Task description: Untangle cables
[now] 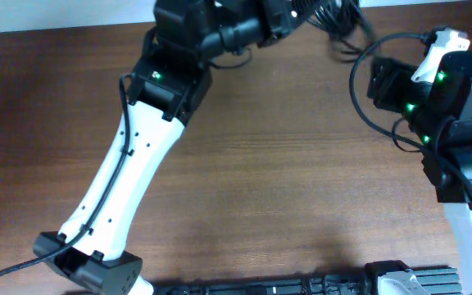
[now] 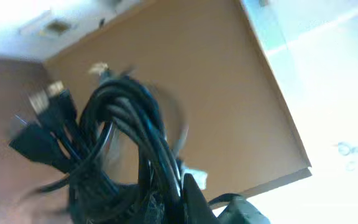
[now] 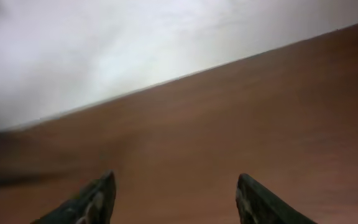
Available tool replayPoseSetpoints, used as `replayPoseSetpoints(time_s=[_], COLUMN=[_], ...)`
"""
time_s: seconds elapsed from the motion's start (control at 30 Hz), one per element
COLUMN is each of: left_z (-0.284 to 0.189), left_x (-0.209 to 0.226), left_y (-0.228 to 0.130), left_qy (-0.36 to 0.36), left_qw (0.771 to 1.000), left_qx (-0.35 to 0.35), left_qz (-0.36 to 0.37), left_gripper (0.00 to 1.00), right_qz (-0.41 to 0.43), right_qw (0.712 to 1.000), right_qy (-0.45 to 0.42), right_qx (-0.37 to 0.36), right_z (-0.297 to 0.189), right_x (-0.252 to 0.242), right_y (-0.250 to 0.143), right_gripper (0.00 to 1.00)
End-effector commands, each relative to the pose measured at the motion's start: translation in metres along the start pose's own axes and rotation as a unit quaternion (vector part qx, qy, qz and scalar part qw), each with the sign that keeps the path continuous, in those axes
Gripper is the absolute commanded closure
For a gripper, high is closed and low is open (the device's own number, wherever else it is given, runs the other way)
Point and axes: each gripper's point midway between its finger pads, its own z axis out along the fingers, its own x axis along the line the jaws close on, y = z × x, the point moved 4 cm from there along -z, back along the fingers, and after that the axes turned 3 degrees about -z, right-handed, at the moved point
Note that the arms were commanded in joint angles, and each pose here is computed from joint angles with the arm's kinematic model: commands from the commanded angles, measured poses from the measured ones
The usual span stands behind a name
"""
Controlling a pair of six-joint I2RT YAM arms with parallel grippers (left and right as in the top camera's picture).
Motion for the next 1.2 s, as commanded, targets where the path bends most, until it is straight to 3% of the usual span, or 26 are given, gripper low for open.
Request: replayPoseSetpoints(time_s=[0.0, 0.13, 0.27, 0.3, 0.47, 0.53, 0.63, 0.9, 1.03, 1.17], left_z=[-0.018, -0.022, -0.022, -0.023, -0.023, -0.024, -0.023, -0.010, -0.004, -0.003], left_x=[-0.025, -0.022, -0.020, -0.019, -0.016, -0.015, -0.016, -0.022, -0.031, -0.035], left_y=[0.010, 0.014, 0.020, 0.022, 0.031, 0.035, 0.034, 0.020, 0.013, 0.009], left_qy=[-0.025, -0.023, -0.014, -0.009, -0.002, -0.001, -0.004, -0.010, -0.025, -0.034], left_qw=[0.997, 0.994, 0.994, 0.994, 0.998, 0.995, 0.992, 0.992, 0.993, 0.994], left_qx=[-0.005, -0.007, -0.027, -0.036, -0.069, -0.082, -0.082, -0.076, -0.066, -0.051], left_qz=[0.078, 0.109, 0.110, 0.103, -0.012, -0.056, -0.091, -0.098, -0.091, -0.086], left_gripper=[1.00, 1.00, 1.00, 1.00, 1.00, 1.00, 1.00, 1.00, 1.00, 1.00], right_qz=[-0.133, -0.119, -0.003, 0.023, 0.123, 0.140, 0.186, 0.190, 0.202, 0.221], right_qw=[0.991, 0.993, 0.993, 0.987, 0.951, 0.934, 0.928, 0.922, 0.930, 0.951], right_qy=[-0.037, -0.015, 0.120, 0.159, 0.281, 0.326, 0.323, 0.334, 0.301, 0.209], right_qx=[0.001, 0.001, -0.007, -0.011, -0.042, -0.045, -0.011, 0.048, 0.066, 0.056], right_z=[0.002, 0.003, -0.001, -0.004, -0.021, -0.026, -0.008, 0.037, 0.062, 0.080], right_x=[-0.011, -0.005, 0.031, 0.042, 0.073, 0.084, 0.084, 0.101, 0.095, 0.072], right_y=[0.000, -0.001, 0.006, 0.011, 0.041, 0.050, 0.045, 0.024, 0.014, 0.007], right_gripper=[0.39, 0.37, 0.34, 0.28, 0.27, 0.16, 0.15, 0.21, 0.29, 0.30])
